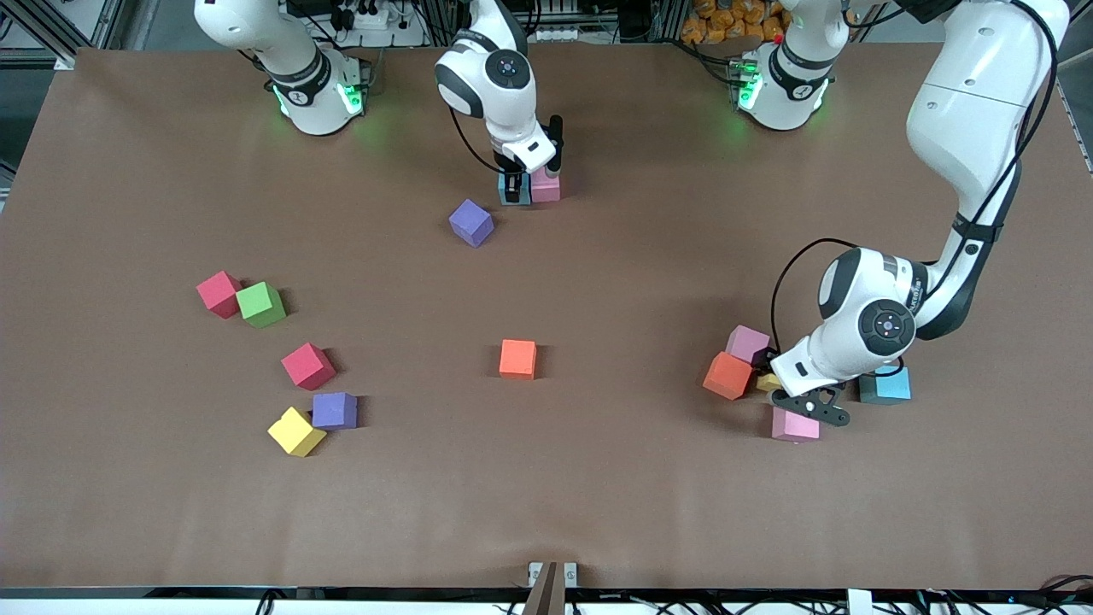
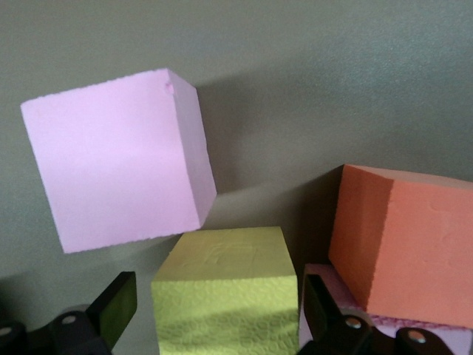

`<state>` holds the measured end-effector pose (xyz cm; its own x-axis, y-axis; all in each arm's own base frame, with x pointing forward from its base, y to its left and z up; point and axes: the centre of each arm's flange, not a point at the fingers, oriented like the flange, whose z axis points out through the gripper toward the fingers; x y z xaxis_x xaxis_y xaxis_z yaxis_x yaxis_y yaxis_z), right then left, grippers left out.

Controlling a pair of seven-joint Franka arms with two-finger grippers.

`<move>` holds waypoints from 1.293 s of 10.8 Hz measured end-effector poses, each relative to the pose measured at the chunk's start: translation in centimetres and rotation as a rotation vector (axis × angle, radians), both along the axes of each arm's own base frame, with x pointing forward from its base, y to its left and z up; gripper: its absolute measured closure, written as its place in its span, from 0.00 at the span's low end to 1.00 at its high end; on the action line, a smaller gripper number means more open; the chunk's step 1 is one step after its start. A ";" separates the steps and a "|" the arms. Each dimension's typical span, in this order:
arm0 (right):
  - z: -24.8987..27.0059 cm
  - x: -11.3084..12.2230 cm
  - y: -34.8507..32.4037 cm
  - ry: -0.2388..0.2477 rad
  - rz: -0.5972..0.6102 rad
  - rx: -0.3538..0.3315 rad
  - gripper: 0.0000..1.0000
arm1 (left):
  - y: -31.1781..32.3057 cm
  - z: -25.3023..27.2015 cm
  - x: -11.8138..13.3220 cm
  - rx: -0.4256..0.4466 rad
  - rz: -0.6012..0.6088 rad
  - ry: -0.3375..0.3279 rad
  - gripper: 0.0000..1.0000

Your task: Form number 2 with 11 blocks

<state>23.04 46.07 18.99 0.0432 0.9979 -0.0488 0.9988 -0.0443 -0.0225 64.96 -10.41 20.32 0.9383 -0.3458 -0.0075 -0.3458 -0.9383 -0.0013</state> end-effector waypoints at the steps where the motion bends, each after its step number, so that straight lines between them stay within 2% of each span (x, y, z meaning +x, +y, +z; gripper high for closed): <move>1: -0.2 -0.2 0.1 0.000 0.002 -0.004 0.08 | 0.1 0.0 0.0 0.000 0.002 -0.001 0.00; 2: -0.3 -0.4 0.1 0.000 0.003 -0.006 0.01 | 0.3 0.1 0.1 0.001 0.005 -0.002 0.00; 3: -0.3 -0.4 0.2 -0.001 0.002 -0.004 0.00 | 0.4 0.3 0.2 0.002 0.007 -0.002 0.00; 10: 1.2 -0.3 0.6 0.006 -0.006 0.010 0.00 | 0.5 0.6 0.2 0.005 0.016 0.022 0.09; 14: 2.6 -0.3 0.6 0.023 -0.011 0.013 0.00 | 0.6 1.6 0.2 0.005 0.026 0.030 0.09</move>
<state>22.77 46.70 21.61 0.0532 0.9979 -0.0367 0.9974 -0.0549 -0.0462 65.20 -9.79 21.91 0.9464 -0.3208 -0.0374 -0.3208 -0.9471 0.0038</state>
